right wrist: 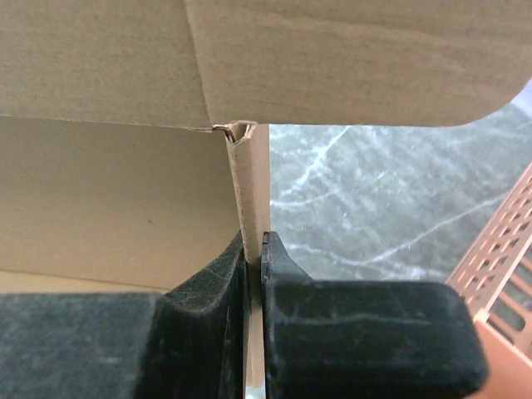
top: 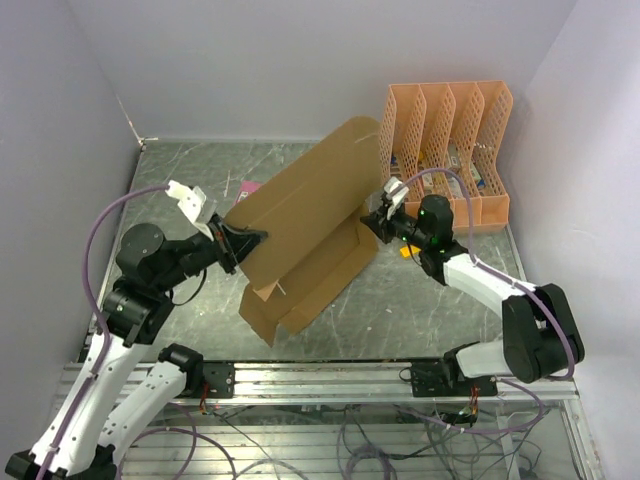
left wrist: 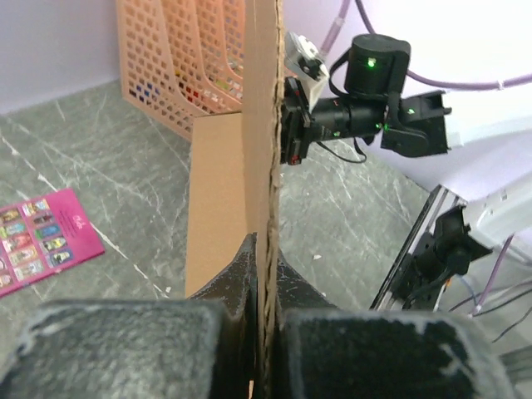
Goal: Fold the paper box
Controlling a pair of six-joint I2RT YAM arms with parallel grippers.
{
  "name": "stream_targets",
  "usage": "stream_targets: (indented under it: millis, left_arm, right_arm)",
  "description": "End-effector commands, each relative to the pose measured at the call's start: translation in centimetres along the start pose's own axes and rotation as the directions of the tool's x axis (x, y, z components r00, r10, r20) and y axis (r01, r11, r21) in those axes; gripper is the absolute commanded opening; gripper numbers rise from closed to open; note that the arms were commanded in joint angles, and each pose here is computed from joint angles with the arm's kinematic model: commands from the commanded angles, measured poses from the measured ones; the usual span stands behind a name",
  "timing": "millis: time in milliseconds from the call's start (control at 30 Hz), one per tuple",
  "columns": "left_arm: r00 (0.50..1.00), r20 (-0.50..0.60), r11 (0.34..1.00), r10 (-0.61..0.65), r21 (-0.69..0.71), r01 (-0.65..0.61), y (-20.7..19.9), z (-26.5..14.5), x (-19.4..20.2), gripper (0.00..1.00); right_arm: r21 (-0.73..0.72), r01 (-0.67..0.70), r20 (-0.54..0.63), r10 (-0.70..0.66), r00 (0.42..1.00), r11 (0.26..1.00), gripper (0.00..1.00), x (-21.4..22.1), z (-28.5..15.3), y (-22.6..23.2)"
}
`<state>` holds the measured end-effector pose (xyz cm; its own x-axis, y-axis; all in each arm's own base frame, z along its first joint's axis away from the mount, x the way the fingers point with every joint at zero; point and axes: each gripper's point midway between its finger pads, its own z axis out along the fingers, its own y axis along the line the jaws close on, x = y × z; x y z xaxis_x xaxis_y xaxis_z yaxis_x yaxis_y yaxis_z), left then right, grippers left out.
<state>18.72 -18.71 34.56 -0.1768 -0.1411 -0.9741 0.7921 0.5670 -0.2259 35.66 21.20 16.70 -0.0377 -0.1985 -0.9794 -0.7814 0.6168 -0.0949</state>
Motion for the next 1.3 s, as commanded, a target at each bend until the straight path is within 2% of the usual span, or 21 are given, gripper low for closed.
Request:
stream_targets:
  millis: [0,133,333,567,700,1000,1267]
  left_arm:
    - [0.98,-0.002,0.97,-0.199,-0.141,0.197,2.2,1.2,-0.2,0.07]
    - [0.945,-0.041,0.93,-0.323,-0.197,0.31,3.3,2.2,1.1,0.07]
    - [0.928,-0.02,0.889,-0.372,-0.294,0.35,4.7,1.9,1.6,0.07]
    - [0.866,-0.03,0.801,-0.5,-0.397,0.449,6.6,2.9,4.3,0.07]
    - [0.84,-0.038,0.763,-0.541,-0.443,0.471,7.7,3.3,6.3,0.07]
    - [0.848,-0.051,0.755,-0.527,-0.487,0.44,8.9,2.9,8.8,0.07]
    - [0.881,-0.06,0.794,-0.47,-0.466,0.392,9.1,2.8,9.4,0.07]
  right_arm:
    - [-0.015,-0.097,-0.21,0.092,0.973,0.995,0.0,4.0,-1.4,0.9]
    - [-0.03,-0.168,-0.314,0.15,0.937,0.985,0.0,5.1,-1.7,0.8]
    - [-0.015,-0.199,-0.441,0.173,0.881,0.98,0.0,5.7,-2.8,0.8]
    - [-0.01,-0.219,-0.647,0.161,0.745,0.976,0.06,8.6,-4.0,0.2]
    - [-0.006,-0.242,-0.716,0.165,0.678,0.97,0.08,10.4,-3.7,-0.2]
    - [-0.035,-0.225,-0.763,0.12,0.635,0.974,0.16,12.7,-3.4,0.8]
    - [-0.079,-0.203,-0.789,0.063,0.611,0.976,0.21,14.5,-5.7,2.2]
